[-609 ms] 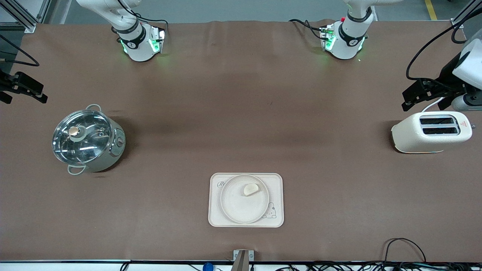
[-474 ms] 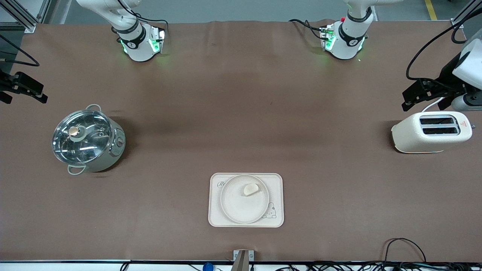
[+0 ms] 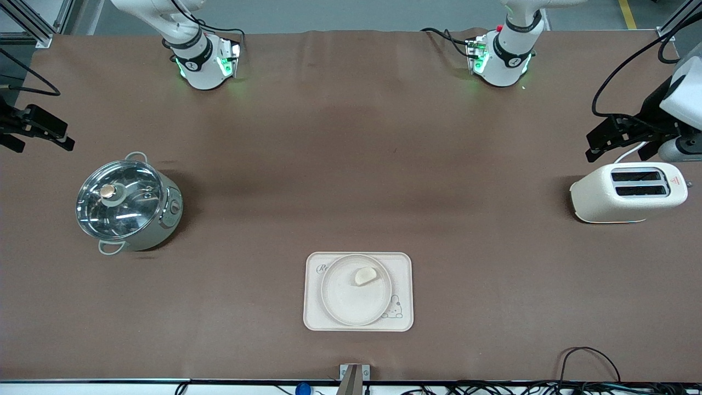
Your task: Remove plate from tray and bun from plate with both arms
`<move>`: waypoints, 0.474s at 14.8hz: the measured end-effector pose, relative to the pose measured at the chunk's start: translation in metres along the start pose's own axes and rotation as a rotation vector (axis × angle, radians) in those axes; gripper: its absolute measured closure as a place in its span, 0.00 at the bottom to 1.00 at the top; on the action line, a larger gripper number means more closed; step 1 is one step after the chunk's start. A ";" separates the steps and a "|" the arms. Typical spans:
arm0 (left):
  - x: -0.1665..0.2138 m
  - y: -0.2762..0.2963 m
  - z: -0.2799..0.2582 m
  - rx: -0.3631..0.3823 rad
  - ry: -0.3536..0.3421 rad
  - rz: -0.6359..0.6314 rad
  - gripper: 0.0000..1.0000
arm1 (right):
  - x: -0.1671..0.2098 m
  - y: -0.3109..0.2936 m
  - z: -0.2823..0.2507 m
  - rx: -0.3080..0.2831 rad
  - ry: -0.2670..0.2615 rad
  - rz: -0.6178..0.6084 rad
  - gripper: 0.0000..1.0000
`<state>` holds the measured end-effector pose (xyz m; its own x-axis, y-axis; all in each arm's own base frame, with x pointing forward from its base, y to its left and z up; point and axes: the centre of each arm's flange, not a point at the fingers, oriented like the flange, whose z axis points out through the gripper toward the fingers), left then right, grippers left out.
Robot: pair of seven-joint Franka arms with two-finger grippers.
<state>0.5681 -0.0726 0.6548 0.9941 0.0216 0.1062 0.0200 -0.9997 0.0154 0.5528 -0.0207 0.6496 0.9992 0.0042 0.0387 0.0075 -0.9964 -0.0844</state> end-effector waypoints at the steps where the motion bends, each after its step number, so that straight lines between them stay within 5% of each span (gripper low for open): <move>1: 0.001 -0.001 0.000 -0.001 0.003 -0.002 0.00 | 0.005 -0.004 0.006 0.032 0.003 -0.001 0.00; 7: 0.008 0.003 -0.003 -0.007 0.014 0.007 0.00 | 0.082 -0.095 0.140 0.156 0.015 0.043 0.00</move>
<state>0.5759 -0.0754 0.6589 0.9926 0.0152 0.1202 0.0127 -0.9997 0.0213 0.6399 0.0859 0.5211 0.9981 -0.0409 0.0468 -0.0285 -0.9704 -0.2397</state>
